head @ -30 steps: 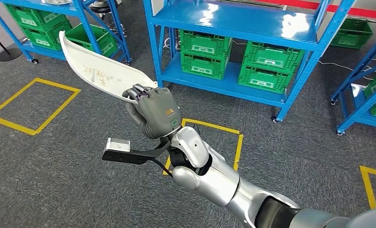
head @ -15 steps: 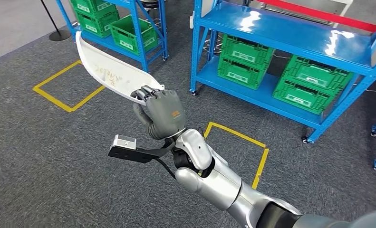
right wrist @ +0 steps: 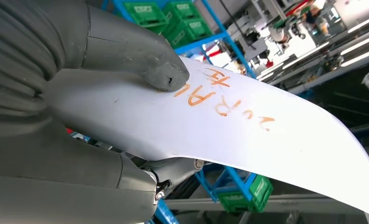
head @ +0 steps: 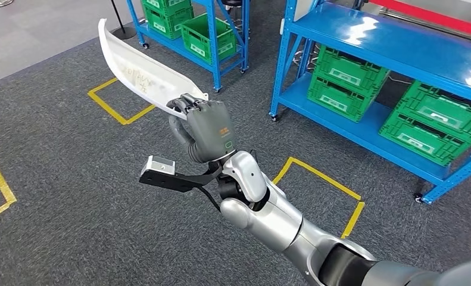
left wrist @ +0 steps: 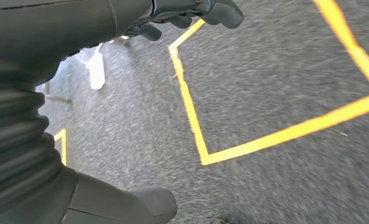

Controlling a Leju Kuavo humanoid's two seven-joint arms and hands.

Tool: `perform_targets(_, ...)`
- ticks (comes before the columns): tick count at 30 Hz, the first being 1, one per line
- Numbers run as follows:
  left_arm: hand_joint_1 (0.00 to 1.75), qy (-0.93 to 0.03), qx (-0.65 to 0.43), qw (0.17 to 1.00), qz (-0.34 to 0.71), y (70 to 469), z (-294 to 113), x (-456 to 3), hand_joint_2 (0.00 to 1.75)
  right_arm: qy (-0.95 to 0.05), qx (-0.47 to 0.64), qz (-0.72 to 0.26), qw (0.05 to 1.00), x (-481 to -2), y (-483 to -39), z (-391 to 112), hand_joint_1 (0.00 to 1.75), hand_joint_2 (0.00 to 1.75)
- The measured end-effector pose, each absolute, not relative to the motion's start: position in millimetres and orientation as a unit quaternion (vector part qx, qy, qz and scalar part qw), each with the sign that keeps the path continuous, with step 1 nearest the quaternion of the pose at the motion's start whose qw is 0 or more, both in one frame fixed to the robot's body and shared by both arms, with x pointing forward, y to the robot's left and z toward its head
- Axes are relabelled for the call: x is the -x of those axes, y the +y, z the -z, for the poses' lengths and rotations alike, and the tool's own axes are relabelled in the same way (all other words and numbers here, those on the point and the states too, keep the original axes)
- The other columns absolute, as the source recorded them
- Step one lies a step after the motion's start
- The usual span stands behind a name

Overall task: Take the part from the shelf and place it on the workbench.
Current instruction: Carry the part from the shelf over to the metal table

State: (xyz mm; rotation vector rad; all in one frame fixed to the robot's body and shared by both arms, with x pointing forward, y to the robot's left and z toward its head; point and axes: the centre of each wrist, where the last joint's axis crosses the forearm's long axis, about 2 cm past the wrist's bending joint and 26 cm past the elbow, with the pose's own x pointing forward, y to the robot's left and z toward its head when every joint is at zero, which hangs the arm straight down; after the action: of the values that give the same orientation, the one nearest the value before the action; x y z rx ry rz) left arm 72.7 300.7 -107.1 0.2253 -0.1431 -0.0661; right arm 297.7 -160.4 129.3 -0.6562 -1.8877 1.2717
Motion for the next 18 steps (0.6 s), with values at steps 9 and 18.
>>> perform_targets(9,0.0,-0.034,-0.118,0.992,0.006,297,111,-46,1.75,-0.732,0.248,-0.506,0.382,-294,-155,-129,1.75,1.75)
perform_targets(18,0.0,-0.047,-0.118,0.992,0.01,294,111,-42,1.75,-0.745,0.24,-0.498,0.375,-306,-155,-136,1.75,1.75)
